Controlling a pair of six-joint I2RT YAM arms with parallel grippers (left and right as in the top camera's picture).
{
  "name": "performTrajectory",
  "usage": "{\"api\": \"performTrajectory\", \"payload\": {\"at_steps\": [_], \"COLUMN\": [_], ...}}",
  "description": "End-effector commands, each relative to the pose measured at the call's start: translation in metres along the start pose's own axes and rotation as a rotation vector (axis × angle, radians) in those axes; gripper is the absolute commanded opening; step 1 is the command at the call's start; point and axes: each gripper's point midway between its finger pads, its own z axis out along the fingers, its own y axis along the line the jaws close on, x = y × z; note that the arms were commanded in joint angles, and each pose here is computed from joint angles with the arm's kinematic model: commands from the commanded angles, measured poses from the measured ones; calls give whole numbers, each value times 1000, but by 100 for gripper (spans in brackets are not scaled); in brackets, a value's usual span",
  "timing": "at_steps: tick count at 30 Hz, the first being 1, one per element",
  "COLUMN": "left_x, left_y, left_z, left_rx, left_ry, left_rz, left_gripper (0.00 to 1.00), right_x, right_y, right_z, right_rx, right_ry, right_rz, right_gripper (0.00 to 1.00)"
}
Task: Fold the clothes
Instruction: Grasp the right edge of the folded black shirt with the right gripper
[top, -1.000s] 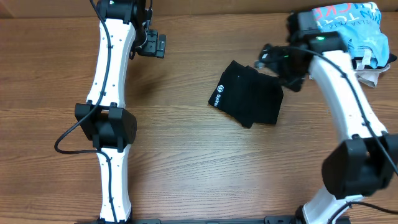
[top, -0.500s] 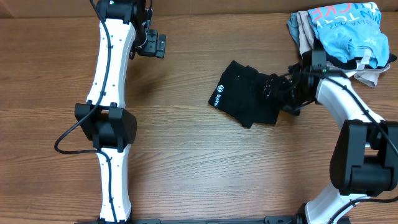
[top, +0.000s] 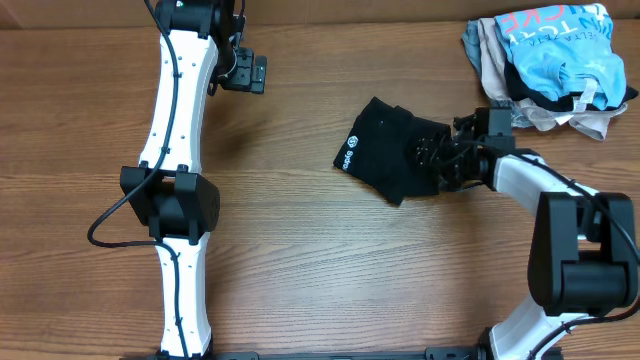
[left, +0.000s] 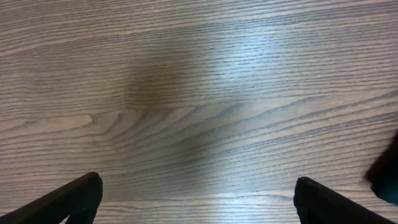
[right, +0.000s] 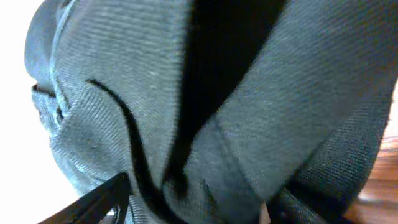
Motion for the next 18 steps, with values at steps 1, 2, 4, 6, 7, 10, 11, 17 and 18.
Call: {"api": "performTrajectory", "payload": {"at_steps": [1, 2, 4, 6, 7, 10, 11, 17, 18], "left_x": [2, 3, 5, 5, 5, 5, 5, 5, 5], "left_y": [3, 3, 3, 3, 3, 3, 3, 3, 3], "left_z": [-5, -5, -5, -5, -5, -5, -5, -5, -5], "left_rx": [4, 3, 3, 3, 2, 2, 2, 2, 2], "left_ry": [1, 5, 13, 13, 13, 13, 13, 13, 13], "left_rz": [-20, -20, -20, -20, -20, -20, -20, -20, -20], "left_gripper": [100, 100, 100, 100, 100, 100, 100, 100, 100], "right_x": [18, 18, 20, 19, 18, 16, 13, -9, -14], "right_y": [15, 21, 33, 38, 40, 50, 55, 112, 121], "right_z": [17, 19, 23, 25, 24, 23, 21, -21, -30], "right_rx": [-22, -34, -59, -73, -81, -124, -156, -389, -409], "right_ry": [23, 20, 12, 4, -2, -3, -3, 25, 17], "right_rz": [33, 24, 0, -18, -25, -48, -60, -133, -148], "right_gripper": [66, 63, 38, 17, 9, 4, 4, 4, 4]}}
